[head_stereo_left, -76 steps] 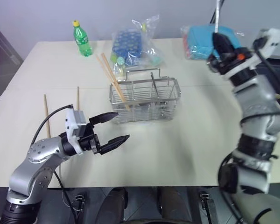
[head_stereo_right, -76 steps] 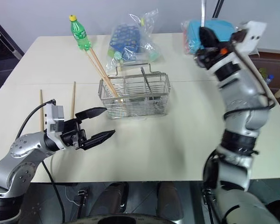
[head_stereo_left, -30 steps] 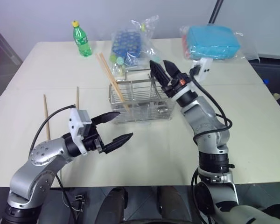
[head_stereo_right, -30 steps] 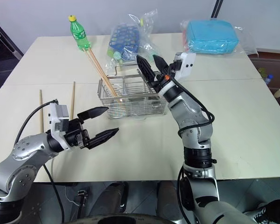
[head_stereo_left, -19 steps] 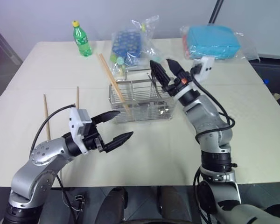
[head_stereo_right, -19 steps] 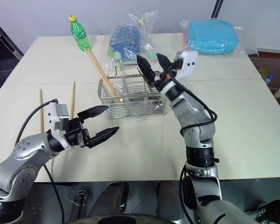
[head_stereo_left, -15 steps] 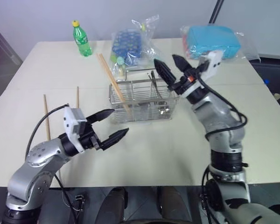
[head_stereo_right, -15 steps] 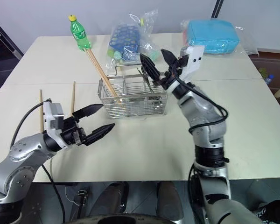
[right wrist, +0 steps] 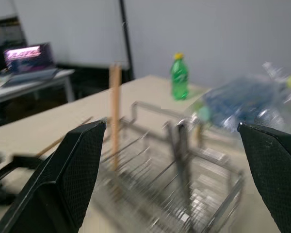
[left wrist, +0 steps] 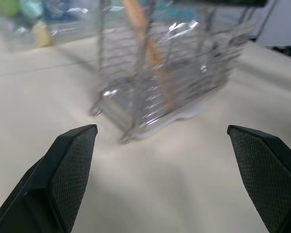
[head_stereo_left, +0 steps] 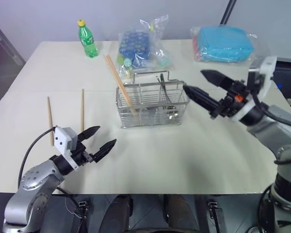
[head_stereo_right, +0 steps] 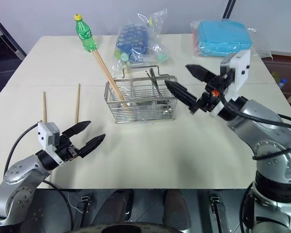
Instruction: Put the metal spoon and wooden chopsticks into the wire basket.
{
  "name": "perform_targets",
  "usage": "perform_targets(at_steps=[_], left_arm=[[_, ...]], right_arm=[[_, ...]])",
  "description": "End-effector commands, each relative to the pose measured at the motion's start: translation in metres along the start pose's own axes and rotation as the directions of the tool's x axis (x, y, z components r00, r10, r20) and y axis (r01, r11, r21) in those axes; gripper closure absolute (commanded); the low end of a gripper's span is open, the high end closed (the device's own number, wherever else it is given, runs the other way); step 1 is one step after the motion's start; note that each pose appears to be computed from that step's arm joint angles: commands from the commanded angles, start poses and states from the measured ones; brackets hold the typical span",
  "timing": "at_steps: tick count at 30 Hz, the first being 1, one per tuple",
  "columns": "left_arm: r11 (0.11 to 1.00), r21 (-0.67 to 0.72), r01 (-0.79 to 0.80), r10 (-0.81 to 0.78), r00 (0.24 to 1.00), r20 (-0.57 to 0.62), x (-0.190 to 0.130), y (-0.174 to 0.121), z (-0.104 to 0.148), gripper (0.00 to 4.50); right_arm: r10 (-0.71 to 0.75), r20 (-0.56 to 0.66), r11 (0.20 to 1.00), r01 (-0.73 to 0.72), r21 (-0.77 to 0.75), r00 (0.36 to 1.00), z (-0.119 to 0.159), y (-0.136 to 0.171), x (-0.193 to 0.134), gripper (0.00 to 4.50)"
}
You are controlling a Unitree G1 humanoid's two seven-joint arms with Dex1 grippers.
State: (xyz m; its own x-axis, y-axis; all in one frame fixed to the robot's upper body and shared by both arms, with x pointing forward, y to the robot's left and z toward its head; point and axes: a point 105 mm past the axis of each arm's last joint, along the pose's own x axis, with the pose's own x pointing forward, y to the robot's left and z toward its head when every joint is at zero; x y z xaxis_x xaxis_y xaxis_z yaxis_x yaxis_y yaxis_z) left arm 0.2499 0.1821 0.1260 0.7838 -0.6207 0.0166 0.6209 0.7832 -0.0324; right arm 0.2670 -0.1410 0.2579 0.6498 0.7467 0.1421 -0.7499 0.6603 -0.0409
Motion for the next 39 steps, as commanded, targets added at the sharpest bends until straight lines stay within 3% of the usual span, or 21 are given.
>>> perform_targets(at_steps=[1, 8, 13, 22, 28, 33, 39], left_arm=[[0.992, 0.052, -0.116, 0.114, 0.993, 0.028, -0.002, 0.017, 0.001, 0.0], [0.986, 0.029, -0.164, 0.163, 0.986, 0.031, 0.004, 0.013, -0.015, 0.0], [0.956, 0.015, -0.293, 0.291, 0.954, 0.072, 0.013, 0.027, -0.015, 0.0], [0.934, -0.025, -0.356, 0.356, 0.93, 0.093, 0.024, 0.027, -0.025, 0.0], [0.911, -0.003, -0.412, 0.409, 0.904, 0.128, 0.018, 0.042, -0.01, 0.0], [0.772, 0.044, -0.634, 0.625, 0.769, 0.133, 0.01, 0.083, -0.001, 0.0], [0.665, 0.043, -0.745, 0.736, 0.665, 0.131, 0.02, 0.099, 0.024, 0.0]], right_arm=[[0.098, -0.046, 0.995, -0.099, -0.014, 0.994, -0.001, 0.021, -0.018, 0.05], [0.242, -0.186, 0.967, -0.253, -0.035, 0.952, -0.009, 0.044, -0.05, 0.05], [0.282, -0.238, 0.942, -0.315, -0.113, 0.929, -0.019, 0.052, -0.056, 0.05], [0.205, -0.173, 0.951, -0.238, -0.197, 0.963, -0.061, 0.05, -0.049, 0.05], [0.204, -0.135, 0.953, -0.228, -0.2, 0.97, -0.07, 0.055, -0.041, 0.05], [0.218, -0.132, 0.949, -0.241, -0.201, 0.967, -0.074, 0.056, -0.038, 0.05], [0.235, -0.129, 0.944, -0.257, -0.205, 0.964, -0.073, 0.057, -0.035, 0.05]])
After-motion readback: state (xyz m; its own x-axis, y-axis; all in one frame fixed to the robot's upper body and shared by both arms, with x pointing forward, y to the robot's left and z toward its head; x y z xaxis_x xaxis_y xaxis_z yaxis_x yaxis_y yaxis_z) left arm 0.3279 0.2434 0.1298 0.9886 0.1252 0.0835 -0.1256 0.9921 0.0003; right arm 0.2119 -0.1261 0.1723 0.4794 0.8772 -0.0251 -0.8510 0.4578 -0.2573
